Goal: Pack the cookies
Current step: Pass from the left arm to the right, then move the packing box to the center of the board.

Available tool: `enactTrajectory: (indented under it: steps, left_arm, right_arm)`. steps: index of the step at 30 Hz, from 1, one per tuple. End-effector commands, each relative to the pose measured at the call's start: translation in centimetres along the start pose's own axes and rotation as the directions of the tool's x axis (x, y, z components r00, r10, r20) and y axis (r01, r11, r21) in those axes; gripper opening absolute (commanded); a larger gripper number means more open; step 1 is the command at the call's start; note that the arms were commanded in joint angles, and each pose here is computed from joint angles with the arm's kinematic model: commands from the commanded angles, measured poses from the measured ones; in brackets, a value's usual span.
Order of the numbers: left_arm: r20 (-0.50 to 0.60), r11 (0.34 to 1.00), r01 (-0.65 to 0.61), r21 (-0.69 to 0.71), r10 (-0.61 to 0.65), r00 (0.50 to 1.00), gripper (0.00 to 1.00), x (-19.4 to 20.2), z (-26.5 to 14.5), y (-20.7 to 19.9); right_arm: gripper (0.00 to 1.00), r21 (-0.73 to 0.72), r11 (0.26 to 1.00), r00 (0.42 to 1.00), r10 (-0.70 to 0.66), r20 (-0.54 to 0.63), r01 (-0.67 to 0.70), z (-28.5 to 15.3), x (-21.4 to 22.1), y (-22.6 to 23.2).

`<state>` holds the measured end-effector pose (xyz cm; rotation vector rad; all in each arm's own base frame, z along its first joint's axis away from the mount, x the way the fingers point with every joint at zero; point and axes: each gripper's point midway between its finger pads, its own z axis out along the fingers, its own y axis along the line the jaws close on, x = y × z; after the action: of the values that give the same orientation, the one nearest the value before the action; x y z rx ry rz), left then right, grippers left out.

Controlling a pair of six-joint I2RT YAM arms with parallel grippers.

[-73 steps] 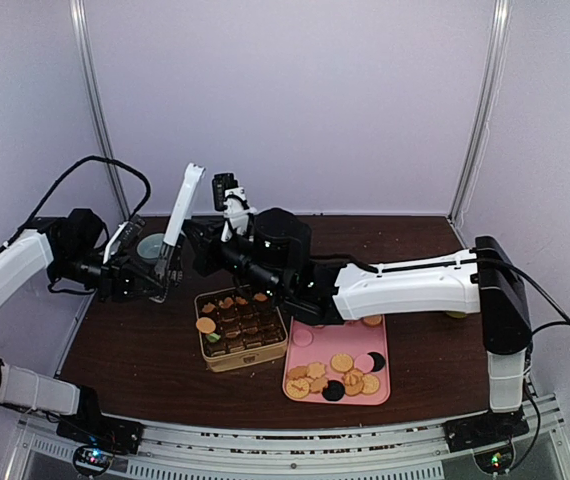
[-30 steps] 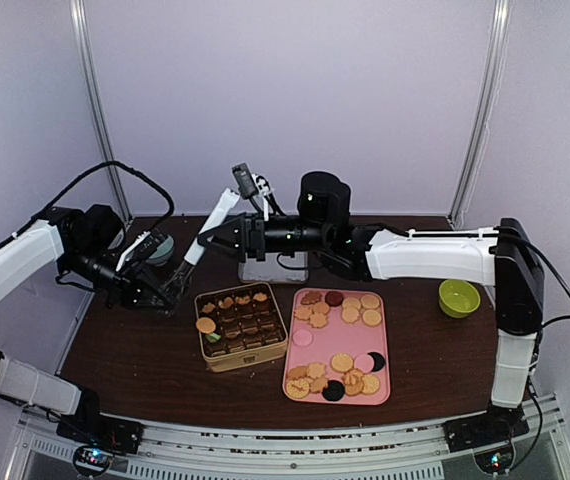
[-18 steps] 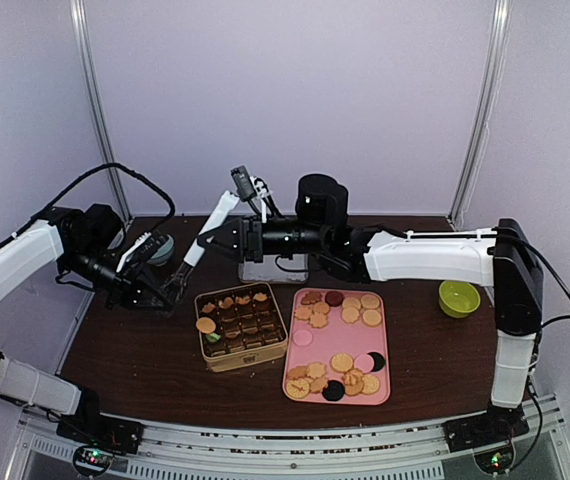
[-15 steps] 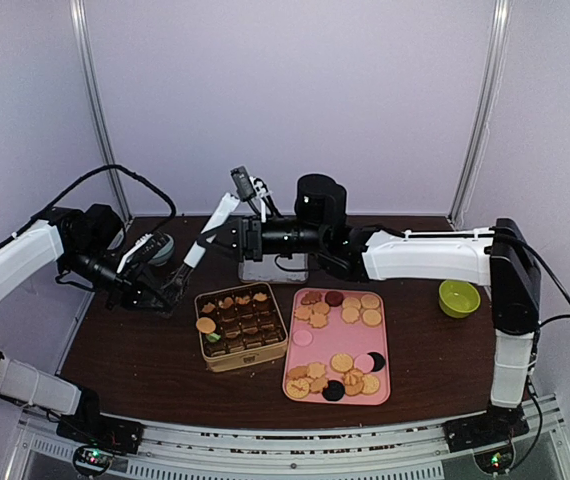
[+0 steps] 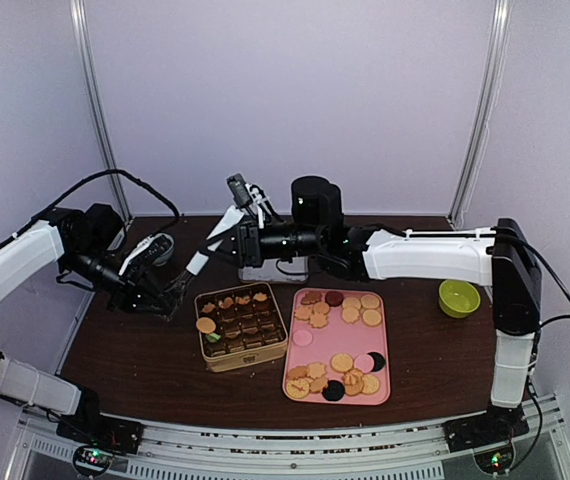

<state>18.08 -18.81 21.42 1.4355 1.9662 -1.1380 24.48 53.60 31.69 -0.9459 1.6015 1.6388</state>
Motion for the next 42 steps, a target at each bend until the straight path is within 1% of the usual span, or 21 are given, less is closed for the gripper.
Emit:
enactTrajectory:
  steps: [1, 3, 5, 8, 11, 12, 14, 17, 20, 22, 26, 28, 30, 33, 36, 39, 42]
  left_arm:
    - [-0.020, 0.998, -0.038, -0.054, 0.037, 0.999, 0.40, 0.1, 0.1, 1.2]
    - [-0.044, 0.996, -0.032, -0.088, 0.028, 0.999, 0.51, 0.6, 0.1, 2.1]
    - [-0.053, 0.990, -0.025, -0.141, 0.017, 0.998, 0.57, 0.8, 0.0, 3.3]
    - [-0.028, 0.977, 0.016, -0.211, -0.022, 0.999, 0.63, 1.0, -0.6, 5.4]
    - [-0.016, 0.950, 0.103, -0.296, -0.113, 0.993, 0.63, 2.0, -1.4, 8.9]
    - [-0.028, 0.930, 0.128, -0.345, -0.147, 0.989, 0.62, 2.6, -1.4, 10.5]
    - [-0.046, 0.884, 0.178, -0.433, -0.219, 0.975, 0.55, 3.7, -1.5, 13.8]
    - [-0.064, 0.816, 0.223, -0.533, -0.302, 0.951, 0.50, 4.4, -1.5, 18.1]
    - [-0.101, 0.799, 0.233, -0.554, -0.342, 0.934, 0.50, 5.0, 0.0, 20.4]
    - [-0.119, 0.794, 0.228, -0.563, -0.351, 0.929, 0.48, 4.9, 0.7, 21.5]
    - [-0.150, 0.795, 0.225, -0.564, -0.366, 0.918, 0.46, 4.4, 2.5, 22.8]
    - [-0.147, 0.800, 0.254, -0.544, -0.389, 0.910, 0.45, 4.0, 3.6, 23.2]
    - [-0.152, 0.803, 0.278, -0.527, -0.411, 0.899, 0.44, 3.8, 4.5, 23.5]
    - [-0.181, 0.809, 0.274, -0.520, -0.418, 0.890, 0.45, 3.7, 5.7, 23.8]
    - [-0.194, 0.814, 0.267, -0.516, -0.415, 0.889, 0.45, 3.4, 6.5, 23.9]
    - [-0.182, 0.821, 0.268, -0.504, -0.404, 0.896, 0.45, 2.6, 6.7, 23.8]
    - [-0.205, 0.832, 0.233, -0.504, -0.377, 0.903, 0.44, 2.2, 7.3, 23.9]
  right_arm:
    - [0.32, 0.116, 0.988, 0.994, -0.105, -0.014, 0.106, -0.6, -0.3, 1.1]
    - [0.30, 0.176, 0.972, 0.988, -0.149, -0.039, 0.154, -0.9, 0.0, 0.7]
    - [0.30, 0.220, 0.960, 0.985, -0.166, -0.048, 0.173, -1.4, 0.1, 0.4]
    - [0.30, 0.279, 0.941, 0.981, -0.189, -0.036, 0.192, -2.3, 0.1, -0.2]
    - [0.30, 0.320, 0.924, 0.977, -0.211, -0.029, 0.209, -3.3, -0.2, -0.3]
    - [0.30, 0.332, 0.918, 0.975, -0.222, -0.024, 0.217, -3.6, -0.4, -0.1]
    - [0.31, 0.356, 0.905, 0.970, -0.243, -0.015, 0.233, -4.2, -0.6, 0.1]
    - [0.31, 0.411, 0.879, 0.964, -0.267, 0.005, 0.241, -5.3, -0.8, -0.1]
    - [0.31, 0.493, 0.832, 0.957, -0.292, -0.001, 0.255, -6.7, -0.7, -0.6]
    - [0.31, 0.522, 0.808, 0.950, -0.313, -0.011, 0.272, -7.5, -0.4, -0.3]
    - [0.31, 0.593, 0.747, 0.934, -0.356, -0.025, 0.301, -9.4, -0.4, 0.3]
    - [0.31, 0.622, 0.723, 0.931, -0.364, -0.027, 0.301, -10.3, -0.2, 0.4]
    - [0.31, 0.643, 0.705, 0.928, -0.372, -0.022, 0.298, -11.1, -0.1, 0.6]
    - [0.31, 0.670, 0.680, 0.923, -0.383, -0.021, 0.297, -12.1, 0.3, 0.8]
    - [0.31, 0.684, 0.665, 0.918, -0.396, -0.014, 0.298, -12.9, 0.5, 1.2]
    - [0.31, 0.688, 0.661, 0.918, -0.396, -0.018, 0.299, -13.2, 0.8, 1.4]
    - [0.31, 0.693, 0.656, 0.917, -0.397, -0.023, 0.301, -13.3, 1.0, 1.4]
